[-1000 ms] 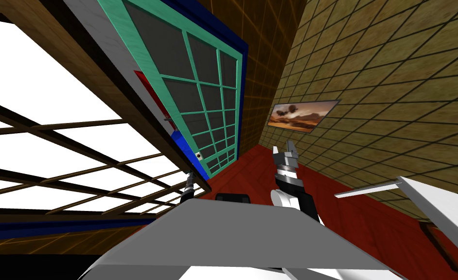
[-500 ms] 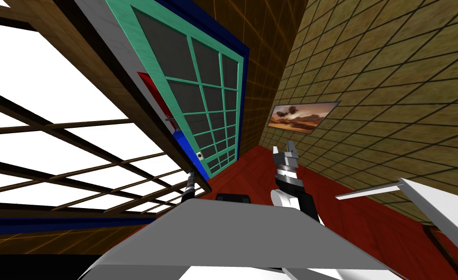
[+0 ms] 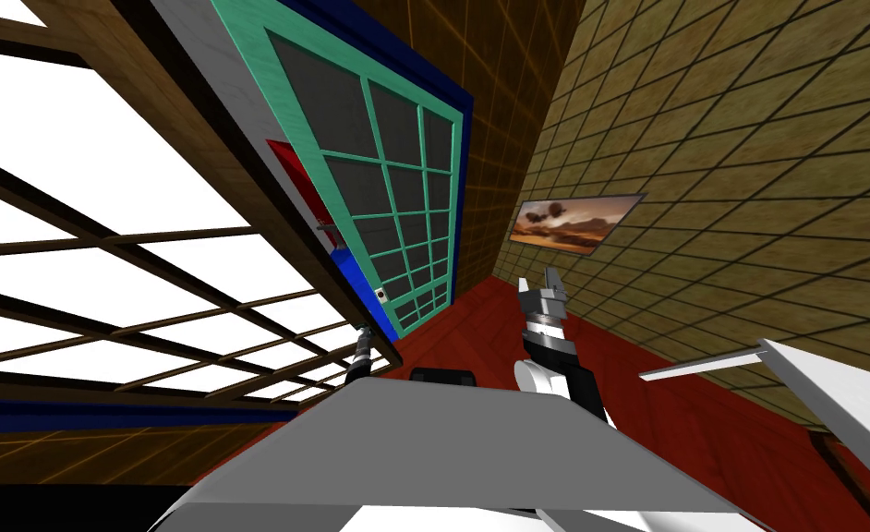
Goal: Pull the door open
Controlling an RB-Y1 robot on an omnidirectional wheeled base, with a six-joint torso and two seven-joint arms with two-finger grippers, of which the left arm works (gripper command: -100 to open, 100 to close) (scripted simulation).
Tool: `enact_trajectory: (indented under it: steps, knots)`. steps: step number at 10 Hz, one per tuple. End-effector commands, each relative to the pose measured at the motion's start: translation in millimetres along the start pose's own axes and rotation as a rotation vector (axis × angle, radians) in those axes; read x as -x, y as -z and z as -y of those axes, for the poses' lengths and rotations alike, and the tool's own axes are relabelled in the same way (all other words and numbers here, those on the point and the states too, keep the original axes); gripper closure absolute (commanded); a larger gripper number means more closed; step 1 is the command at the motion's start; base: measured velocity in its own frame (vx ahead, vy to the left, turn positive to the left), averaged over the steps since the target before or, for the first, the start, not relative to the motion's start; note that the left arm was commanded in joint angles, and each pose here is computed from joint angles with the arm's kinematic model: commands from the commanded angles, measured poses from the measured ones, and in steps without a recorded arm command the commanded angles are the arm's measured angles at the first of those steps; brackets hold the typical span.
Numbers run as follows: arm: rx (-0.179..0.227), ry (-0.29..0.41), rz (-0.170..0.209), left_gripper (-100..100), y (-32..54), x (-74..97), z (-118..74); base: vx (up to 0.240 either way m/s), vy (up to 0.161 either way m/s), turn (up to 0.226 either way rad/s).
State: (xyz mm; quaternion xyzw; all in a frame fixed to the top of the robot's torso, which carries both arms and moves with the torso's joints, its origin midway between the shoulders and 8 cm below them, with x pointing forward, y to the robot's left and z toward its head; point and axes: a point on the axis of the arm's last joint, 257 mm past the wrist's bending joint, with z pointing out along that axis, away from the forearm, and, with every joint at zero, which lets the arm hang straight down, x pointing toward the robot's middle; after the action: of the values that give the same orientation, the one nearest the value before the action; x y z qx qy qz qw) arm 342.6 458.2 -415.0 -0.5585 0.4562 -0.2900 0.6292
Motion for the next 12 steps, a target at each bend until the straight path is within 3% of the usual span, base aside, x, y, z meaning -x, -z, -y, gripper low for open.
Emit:
enact_trajectory:
  steps: [1,12]
  knots:
    - [-0.003,0.027,0.009,100,3.6,10.2,-0.4,-0.014,-0.003,0.026]
    - [-0.021,0.266,-0.047,100,15.0,-3.1,5.0,-0.018,0.003,0.015]
